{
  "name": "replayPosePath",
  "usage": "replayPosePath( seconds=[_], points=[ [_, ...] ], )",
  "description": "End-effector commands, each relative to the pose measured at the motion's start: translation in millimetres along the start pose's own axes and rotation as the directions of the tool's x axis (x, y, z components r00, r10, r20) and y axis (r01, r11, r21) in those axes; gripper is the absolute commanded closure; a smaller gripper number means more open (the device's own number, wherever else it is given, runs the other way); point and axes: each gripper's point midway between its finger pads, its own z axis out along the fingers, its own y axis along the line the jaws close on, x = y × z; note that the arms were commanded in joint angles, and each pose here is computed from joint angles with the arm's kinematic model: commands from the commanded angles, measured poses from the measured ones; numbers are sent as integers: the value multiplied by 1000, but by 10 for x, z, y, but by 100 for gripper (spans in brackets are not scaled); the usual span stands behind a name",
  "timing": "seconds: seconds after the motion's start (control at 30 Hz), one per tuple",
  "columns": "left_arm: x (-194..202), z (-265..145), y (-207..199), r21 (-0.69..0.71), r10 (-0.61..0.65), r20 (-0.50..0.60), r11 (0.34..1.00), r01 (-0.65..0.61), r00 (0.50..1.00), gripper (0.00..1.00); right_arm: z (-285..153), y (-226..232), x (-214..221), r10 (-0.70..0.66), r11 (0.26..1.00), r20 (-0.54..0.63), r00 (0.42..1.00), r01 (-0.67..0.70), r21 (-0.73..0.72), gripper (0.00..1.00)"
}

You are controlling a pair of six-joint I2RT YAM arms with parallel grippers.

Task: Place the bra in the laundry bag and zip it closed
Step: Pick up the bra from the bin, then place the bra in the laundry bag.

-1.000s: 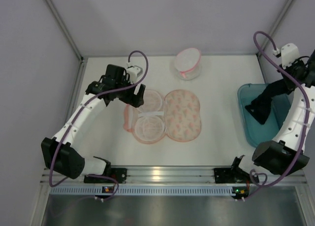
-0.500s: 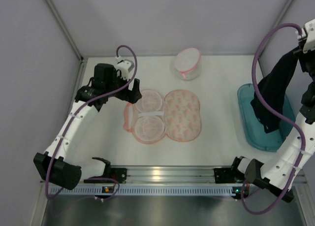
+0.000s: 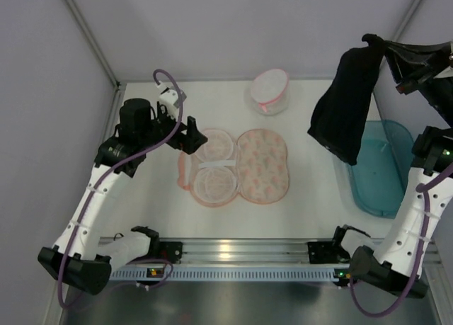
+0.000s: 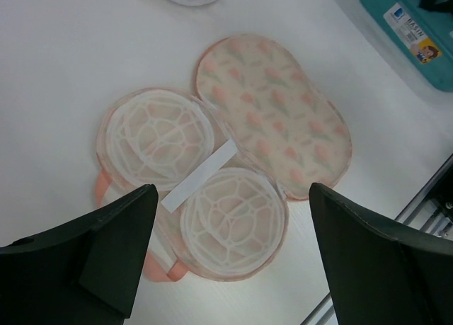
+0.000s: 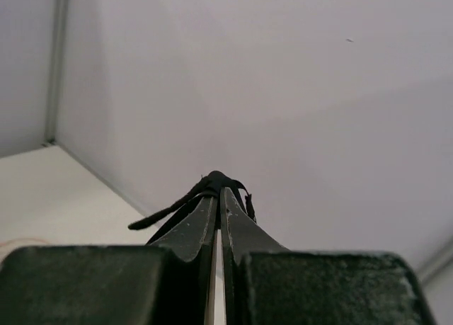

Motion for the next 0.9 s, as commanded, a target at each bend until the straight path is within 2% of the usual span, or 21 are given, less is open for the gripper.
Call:
replayPosePath(
  seconds=[0.0, 0.2, 0.37, 0.4, 0.43, 0.5, 0.57, 0.63, 0.87],
  points=[
    [-353, -212, -232, 76, 48, 154, 995, -60, 987, 6, 89, 437, -389, 65, 977, 135, 989, -35, -210, 100],
    [-456, -391, -415, 129, 49, 203, 989, -76, 978, 5, 183, 837, -342, 194, 935, 122, 973, -146, -323, 100],
    [-560, -476, -601, 214, 10, 240, 975, -63, 971, 4, 197, 1224, -275, 308, 863, 84, 948, -241, -444, 100],
    [-589, -513, -716, 275, 12, 248, 958, -82, 969, 4, 201, 1268, -240, 322, 850, 69, 944, -257, -459, 100],
    [-667, -542, -778, 303, 18, 273, 947, -104, 962, 3, 191, 1447, -229, 361, 805, 43, 932, -288, -519, 100],
    [-796, -593, -910, 374, -19, 285, 923, -93, 958, 2, 187, 1576, -169, 370, 778, 20, 929, -298, -554, 100],
    [-924, -677, -1088, 470, -36, 302, 875, -115, 953, 2, 178, 1770, -76, 392, 736, -23, 920, -328, -593, 100],
    [-995, -708, -1226, 564, -92, 260, 822, -74, 961, 2, 159, 1966, -23, 416, 687, -54, 908, -352, -635, 100],
    [-1055, -731, -1496, 678, -84, 206, 731, -80, 975, 2, 138, 2529, 243, 458, 550, -192, 868, -446, -706, 100]
  ],
)
